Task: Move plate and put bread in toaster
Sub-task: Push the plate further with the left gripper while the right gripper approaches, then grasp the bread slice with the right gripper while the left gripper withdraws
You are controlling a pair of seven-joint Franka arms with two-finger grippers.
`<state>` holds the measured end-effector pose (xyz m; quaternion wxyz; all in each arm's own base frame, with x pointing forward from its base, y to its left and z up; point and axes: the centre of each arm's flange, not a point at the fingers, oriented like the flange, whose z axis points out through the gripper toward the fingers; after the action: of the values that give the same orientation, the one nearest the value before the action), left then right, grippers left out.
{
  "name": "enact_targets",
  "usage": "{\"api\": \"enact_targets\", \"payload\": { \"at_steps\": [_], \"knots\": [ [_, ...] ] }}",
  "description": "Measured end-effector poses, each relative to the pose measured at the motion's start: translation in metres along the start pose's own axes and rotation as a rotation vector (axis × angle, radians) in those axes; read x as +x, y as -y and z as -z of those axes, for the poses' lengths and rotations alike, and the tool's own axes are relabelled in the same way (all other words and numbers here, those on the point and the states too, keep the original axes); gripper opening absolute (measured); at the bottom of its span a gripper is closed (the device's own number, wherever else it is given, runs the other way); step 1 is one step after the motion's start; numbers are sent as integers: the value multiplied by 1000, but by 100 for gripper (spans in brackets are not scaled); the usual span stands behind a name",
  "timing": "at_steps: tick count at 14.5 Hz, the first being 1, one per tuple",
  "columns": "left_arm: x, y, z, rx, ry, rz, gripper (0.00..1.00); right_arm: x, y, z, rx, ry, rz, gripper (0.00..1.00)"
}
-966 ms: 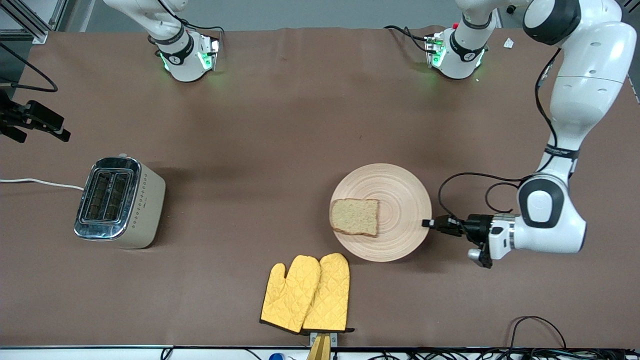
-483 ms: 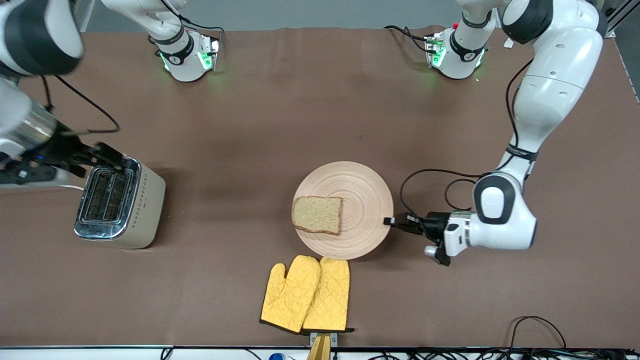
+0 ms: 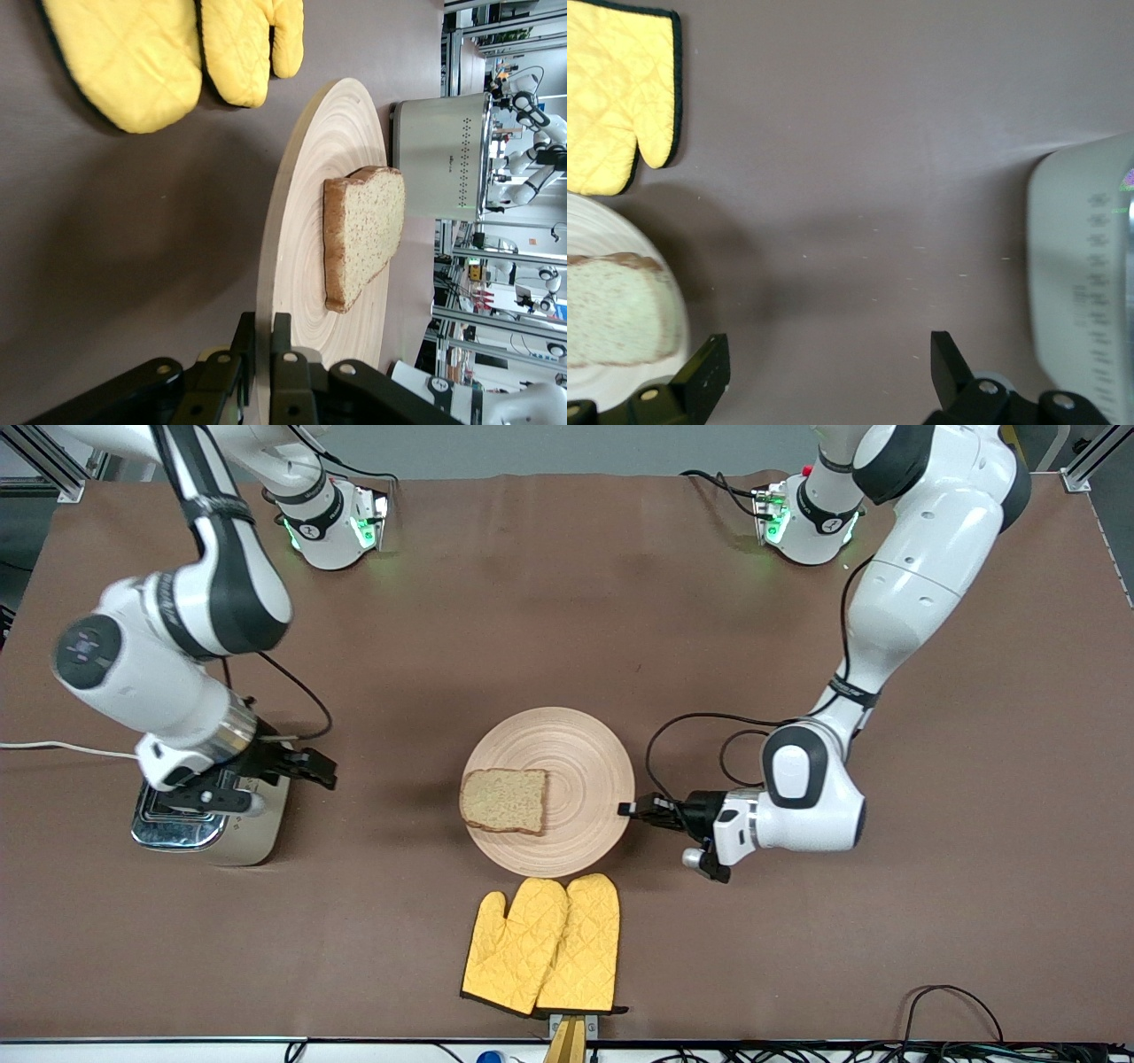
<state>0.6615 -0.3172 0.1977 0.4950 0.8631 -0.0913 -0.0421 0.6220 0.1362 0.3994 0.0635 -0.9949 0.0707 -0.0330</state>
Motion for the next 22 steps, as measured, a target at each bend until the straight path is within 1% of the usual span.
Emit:
{"api": "enact_targets", "payload": {
  "at_steps": [3,6,7,9,12,13,14,17,18,20,21,22],
  "knots": [
    [-7,2,-31,-38,-23,-18,10,-1,17,-48,-6,16,-8,100],
    [-17,23,-55,-99,-39,-50,10,0,22,-86,-7,10,-7,100],
    [-20,28,-64,-104,-43,-48,10,1,22,-95,-8,12,-8,100],
    [-27,32,-83,-86,-54,-38,10,-1,22,-109,-14,25,-6,100],
    [-35,31,-106,-82,-66,-11,10,-9,35,-118,-18,42,18,100],
    [-35,30,-107,-90,-71,-1,17,-14,44,-122,-19,48,33,100],
    [-34,30,-105,-95,-77,12,26,-20,52,-127,-22,57,47,100],
    [-22,25,-89,-101,-102,97,54,-32,66,-147,-33,84,77,100],
    [-14,21,-76,-93,-118,128,66,-34,68,-152,-38,90,85,100],
    [7,10,-31,-22,-155,176,84,-40,76,-159,-43,95,105,99],
    [16,2,-4,27,-172,195,93,-42,80,-161,-43,94,114,96],
    [25,-8,24,79,-193,210,100,-44,83,-163,-43,95,119,87]
  ]
}}
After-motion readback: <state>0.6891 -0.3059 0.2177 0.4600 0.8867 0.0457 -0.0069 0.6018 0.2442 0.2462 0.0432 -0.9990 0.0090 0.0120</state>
